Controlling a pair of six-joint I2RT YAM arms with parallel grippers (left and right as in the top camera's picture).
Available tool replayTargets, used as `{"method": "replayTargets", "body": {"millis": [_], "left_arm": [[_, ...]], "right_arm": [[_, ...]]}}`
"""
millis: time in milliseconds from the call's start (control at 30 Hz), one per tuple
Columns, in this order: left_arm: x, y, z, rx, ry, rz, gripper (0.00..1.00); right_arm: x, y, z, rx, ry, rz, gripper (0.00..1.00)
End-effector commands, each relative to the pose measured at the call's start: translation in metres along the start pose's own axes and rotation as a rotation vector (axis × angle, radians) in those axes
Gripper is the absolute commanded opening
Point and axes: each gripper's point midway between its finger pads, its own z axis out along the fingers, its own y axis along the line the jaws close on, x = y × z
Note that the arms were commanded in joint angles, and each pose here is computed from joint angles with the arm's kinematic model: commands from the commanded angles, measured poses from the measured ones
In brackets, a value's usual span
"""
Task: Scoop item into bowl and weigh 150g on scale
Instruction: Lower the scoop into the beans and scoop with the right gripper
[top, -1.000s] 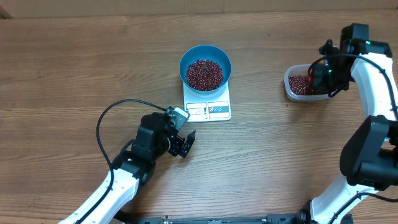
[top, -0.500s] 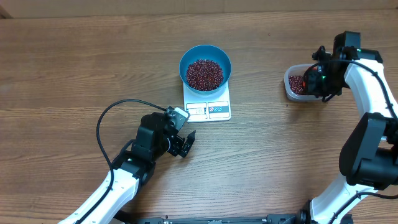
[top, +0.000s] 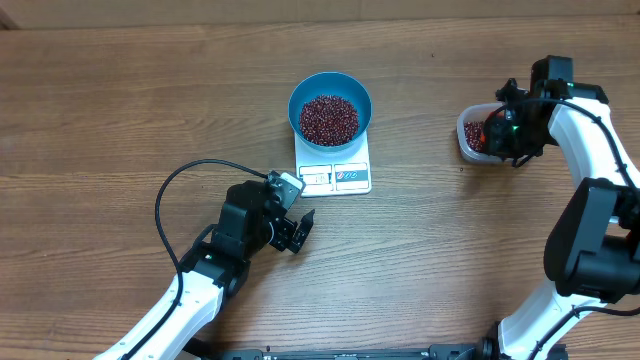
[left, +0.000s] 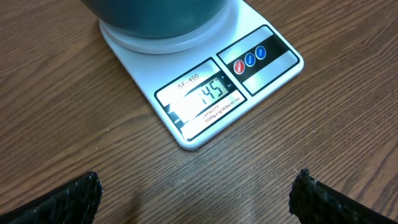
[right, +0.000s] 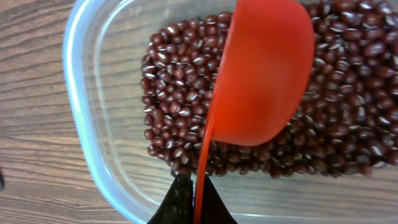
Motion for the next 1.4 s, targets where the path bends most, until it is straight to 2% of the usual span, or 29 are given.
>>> {"method": "replayTargets", "body": {"millis": [0,367,767,1100,1367], "left_arm": [[0.001,-0.001,0.001,0.004,0.004,-0.015,0.99],[0.001,-0.001,0.001,0.004,0.004,-0.015,1.0],[0.001,-0.001,0.001,0.004,0.004,-0.015,1.0],[0.002,-0.001,0.001,0.004,0.004,-0.015,0.99],[0.001,-0.001,0.001,0.004,0.004,-0.015,1.0]], "right_arm": [[0.007,0.015,0.012,-0.043,0.04,-0.027,0.04],[0.019,0.018,0.033,-0.071,0.114,-0.014,0.04],[0.01,0.043,0.022,-0.222,0.082,-0.032,0.04],[-0.004,0.049,-0.002,-0.235,0.067,-0.036,0.04],[0.001,0.051,-0.006,-0.24,0.087,-0.076,0.04]]}}
